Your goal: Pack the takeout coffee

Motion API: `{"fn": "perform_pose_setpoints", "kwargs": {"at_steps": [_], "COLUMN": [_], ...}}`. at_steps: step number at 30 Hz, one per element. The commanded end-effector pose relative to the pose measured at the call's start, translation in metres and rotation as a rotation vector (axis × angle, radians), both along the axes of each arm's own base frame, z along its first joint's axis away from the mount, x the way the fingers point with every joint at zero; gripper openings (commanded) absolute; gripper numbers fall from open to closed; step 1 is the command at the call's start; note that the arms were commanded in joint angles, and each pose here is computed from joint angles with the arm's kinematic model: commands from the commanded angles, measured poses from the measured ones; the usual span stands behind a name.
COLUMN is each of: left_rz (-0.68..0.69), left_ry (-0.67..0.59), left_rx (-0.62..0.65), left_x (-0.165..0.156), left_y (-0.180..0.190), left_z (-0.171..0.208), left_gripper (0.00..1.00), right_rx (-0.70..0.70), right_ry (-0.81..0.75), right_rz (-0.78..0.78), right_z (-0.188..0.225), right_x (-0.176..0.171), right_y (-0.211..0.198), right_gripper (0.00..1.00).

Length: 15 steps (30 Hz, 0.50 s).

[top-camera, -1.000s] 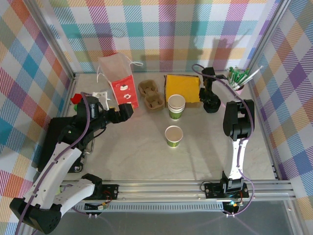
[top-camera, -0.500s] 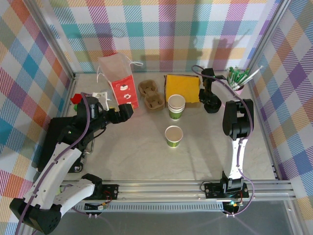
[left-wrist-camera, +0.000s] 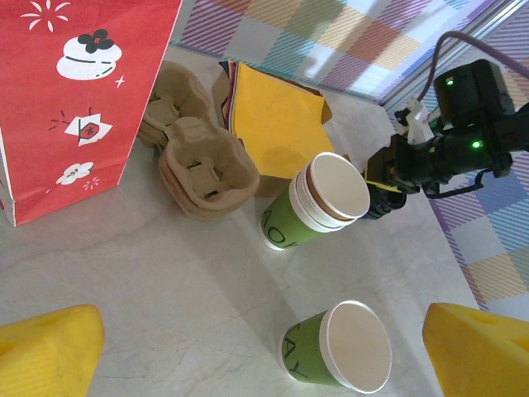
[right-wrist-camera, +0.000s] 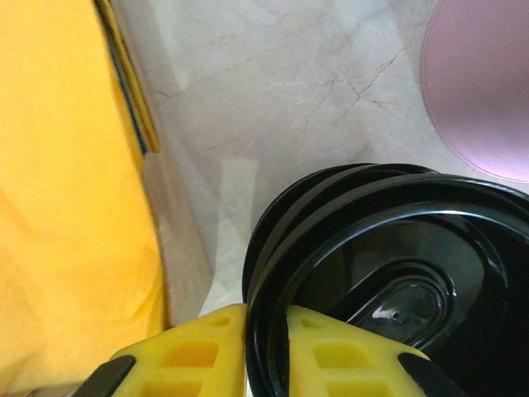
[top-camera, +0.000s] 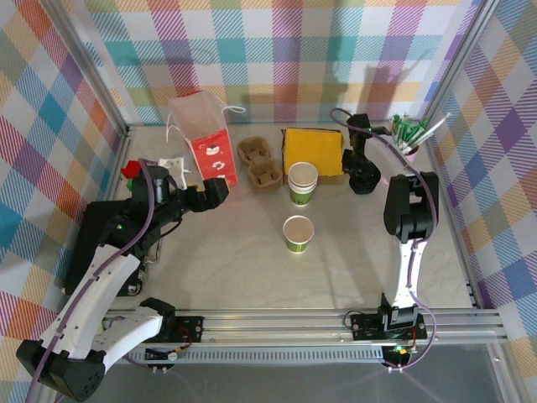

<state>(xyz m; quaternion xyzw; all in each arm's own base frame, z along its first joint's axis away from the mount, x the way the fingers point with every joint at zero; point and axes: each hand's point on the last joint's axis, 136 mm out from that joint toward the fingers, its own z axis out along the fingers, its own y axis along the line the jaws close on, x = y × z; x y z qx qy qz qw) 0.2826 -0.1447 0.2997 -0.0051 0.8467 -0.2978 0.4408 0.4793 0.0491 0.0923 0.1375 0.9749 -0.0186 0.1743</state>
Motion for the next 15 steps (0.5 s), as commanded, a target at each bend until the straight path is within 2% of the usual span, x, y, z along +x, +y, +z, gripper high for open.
{"fn": "perform_pose_setpoints", "kwargs": {"at_steps": [1, 11, 15], "left_rz": [-0.023, -0.023, -0.028], "left_ry": [0.001, -0.002, -0.009], "left_rx": [-0.016, -0.012, -0.016], "left_x": [-0.002, -0.001, 0.000], "left_y": [-0.006, -0.006, -0.007], "left_z": [-0.001, 0.000, 0.003], "left_gripper": [0.99, 0.99, 0.99], "right_rx": [0.023, 0.066, 0.167], "right_ry": [-0.035, -0.050, -0.087], "right_rz": [0.012, 0.028, 0.061], "right_z": [0.029, 0.044, 0.069], "right_x": [-0.007, -0.014, -0.024], "right_y": [0.000, 0.007, 0.023], "right_gripper": [0.18, 0.15, 0.14]}}
